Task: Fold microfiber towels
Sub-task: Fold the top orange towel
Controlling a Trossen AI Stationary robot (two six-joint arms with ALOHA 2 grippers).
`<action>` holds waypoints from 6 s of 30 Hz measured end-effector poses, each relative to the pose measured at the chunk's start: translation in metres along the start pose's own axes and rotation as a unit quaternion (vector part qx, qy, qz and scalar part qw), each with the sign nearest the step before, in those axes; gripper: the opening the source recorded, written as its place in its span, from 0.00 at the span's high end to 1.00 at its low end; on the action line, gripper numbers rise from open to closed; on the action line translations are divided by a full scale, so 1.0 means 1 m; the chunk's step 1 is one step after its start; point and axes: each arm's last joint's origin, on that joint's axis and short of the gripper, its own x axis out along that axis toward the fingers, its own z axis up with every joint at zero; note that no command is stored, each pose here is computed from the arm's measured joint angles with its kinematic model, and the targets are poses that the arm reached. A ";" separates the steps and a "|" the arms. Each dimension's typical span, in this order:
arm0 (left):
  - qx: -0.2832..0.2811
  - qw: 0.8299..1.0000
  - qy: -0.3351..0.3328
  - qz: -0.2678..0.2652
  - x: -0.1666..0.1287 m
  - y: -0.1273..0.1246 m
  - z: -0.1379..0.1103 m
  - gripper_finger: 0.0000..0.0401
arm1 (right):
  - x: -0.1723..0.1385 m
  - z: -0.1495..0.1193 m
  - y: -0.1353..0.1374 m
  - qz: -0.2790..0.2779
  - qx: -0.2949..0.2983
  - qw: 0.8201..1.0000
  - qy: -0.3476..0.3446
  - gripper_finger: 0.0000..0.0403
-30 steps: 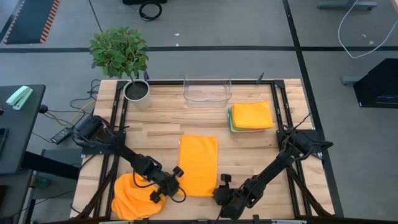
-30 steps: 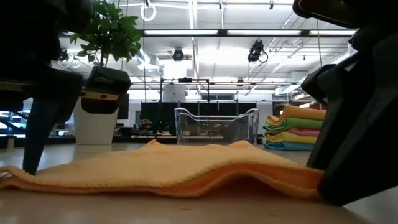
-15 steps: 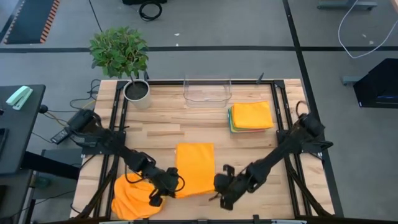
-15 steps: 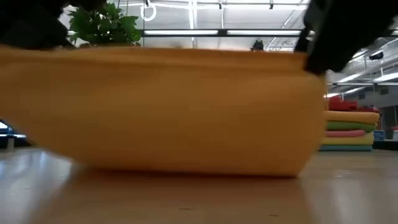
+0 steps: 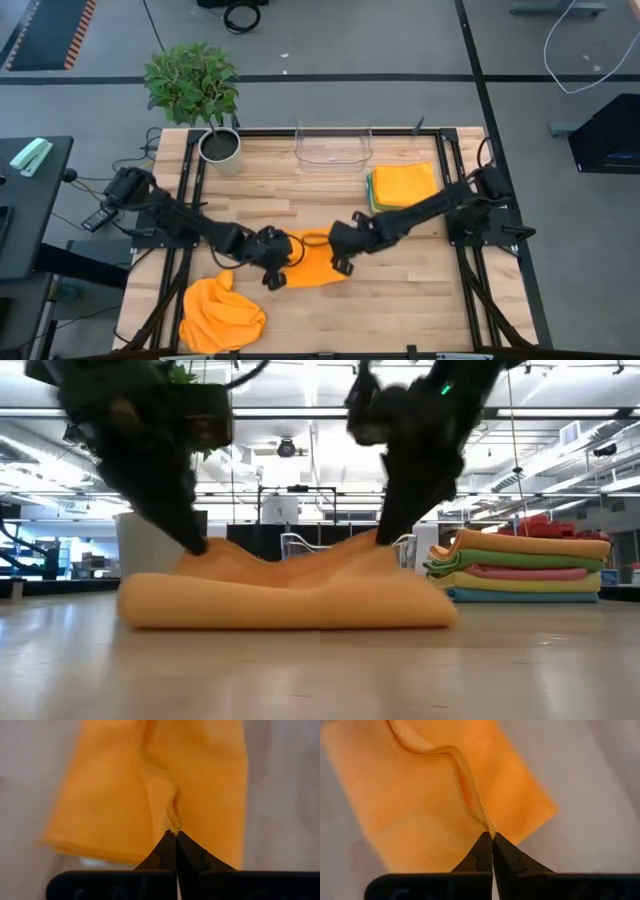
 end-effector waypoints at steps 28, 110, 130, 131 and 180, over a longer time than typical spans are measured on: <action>-0.034 0.995 0.010 0.098 0.010 0.043 0.013 0.99 | 0.018 0.025 -0.067 -0.049 0.068 0.996 -0.036 0.77; 0.183 0.982 -0.020 0.033 0.044 0.065 0.053 0.58 | 0.032 -0.061 -0.013 0.096 0.124 0.985 -0.066 1.00; 0.155 0.987 0.001 0.043 0.056 0.070 0.051 0.60 | 0.032 -0.061 -0.013 0.095 0.122 0.986 -0.065 1.00; 0.154 0.987 0.003 0.044 0.056 0.072 0.051 0.60 | 0.032 -0.061 -0.013 0.095 0.122 0.986 -0.065 1.00; 0.038 0.977 0.027 0.208 0.015 0.127 0.063 0.69 | 0.053 0.007 -0.096 0.036 0.208 0.963 -0.168 1.00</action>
